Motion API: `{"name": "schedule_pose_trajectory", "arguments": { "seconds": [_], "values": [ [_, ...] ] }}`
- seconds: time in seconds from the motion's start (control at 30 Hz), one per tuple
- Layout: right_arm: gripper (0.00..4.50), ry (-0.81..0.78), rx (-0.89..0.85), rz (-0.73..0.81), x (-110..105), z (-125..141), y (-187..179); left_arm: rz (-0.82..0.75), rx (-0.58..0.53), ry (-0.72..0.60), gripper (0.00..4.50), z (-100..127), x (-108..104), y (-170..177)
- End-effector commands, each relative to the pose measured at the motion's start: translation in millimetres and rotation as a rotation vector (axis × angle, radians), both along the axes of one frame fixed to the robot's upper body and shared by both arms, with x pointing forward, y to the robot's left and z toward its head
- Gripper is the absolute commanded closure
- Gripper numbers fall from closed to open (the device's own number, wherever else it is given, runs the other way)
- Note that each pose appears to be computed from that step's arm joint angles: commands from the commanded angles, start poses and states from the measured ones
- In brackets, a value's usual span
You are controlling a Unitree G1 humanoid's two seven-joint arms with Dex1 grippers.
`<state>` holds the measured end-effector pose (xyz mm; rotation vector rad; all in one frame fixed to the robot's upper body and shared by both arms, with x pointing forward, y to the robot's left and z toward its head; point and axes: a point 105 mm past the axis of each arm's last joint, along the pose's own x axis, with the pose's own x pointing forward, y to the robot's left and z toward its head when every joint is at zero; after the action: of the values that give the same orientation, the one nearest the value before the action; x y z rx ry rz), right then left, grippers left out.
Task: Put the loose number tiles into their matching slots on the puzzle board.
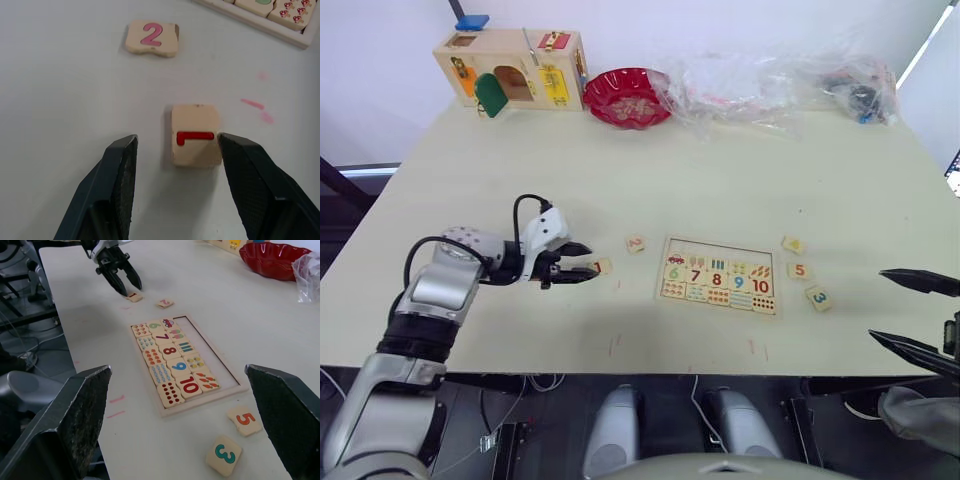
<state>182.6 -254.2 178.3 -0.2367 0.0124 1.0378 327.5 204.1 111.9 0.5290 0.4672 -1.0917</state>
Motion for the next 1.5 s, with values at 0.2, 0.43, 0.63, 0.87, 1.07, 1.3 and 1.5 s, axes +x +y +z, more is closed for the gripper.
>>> {"name": "schedule_pose_trajectory", "arguments": {
  "seconds": [0.2,0.43,0.63,0.87,1.07,1.3,1.5],
  "values": [
    [0.0,-0.043,-0.007,-0.012,-4.4,4.7,0.1,-0.028,0.023,-0.012,1.76,4.4,1.0,-8.5],
    [0.0,-0.044,-0.001,-0.02,-4.6,3.1,-0.3,-0.038,0.038,-0.004,1.76,1.1,-2.7,-9.9],
    [0.0,-0.043,0.001,-0.023,-4.8,1.8,-0.5,-0.042,0.041,-0.005,1.76,-0.2,-4.1,-11.1],
    [0.0,-0.042,0.012,-0.02,-6.0,1.5,-0.4,-0.039,0.037,-0.003,1.76,-0.7,-7.4,-7.3],
    [0.0,-0.069,0.073,-0.012,-10.6,6.9,-1.9,-0.028,0.04,0.003,1.76,-4.0,-7.4,-3.7],
    [0.0,-0.083,0.075,-0.004,-14.3,7.0,-2.6,-0.02,0.044,0.004,1.76,-5.3,-7.2,0.1],
    [0.0,-0.087,0.069,-0.005,-14.9,6.4,-2.6,-0.018,0.05,0.003,1.76,-6.2,-7.9,2.7]
  ]
}}
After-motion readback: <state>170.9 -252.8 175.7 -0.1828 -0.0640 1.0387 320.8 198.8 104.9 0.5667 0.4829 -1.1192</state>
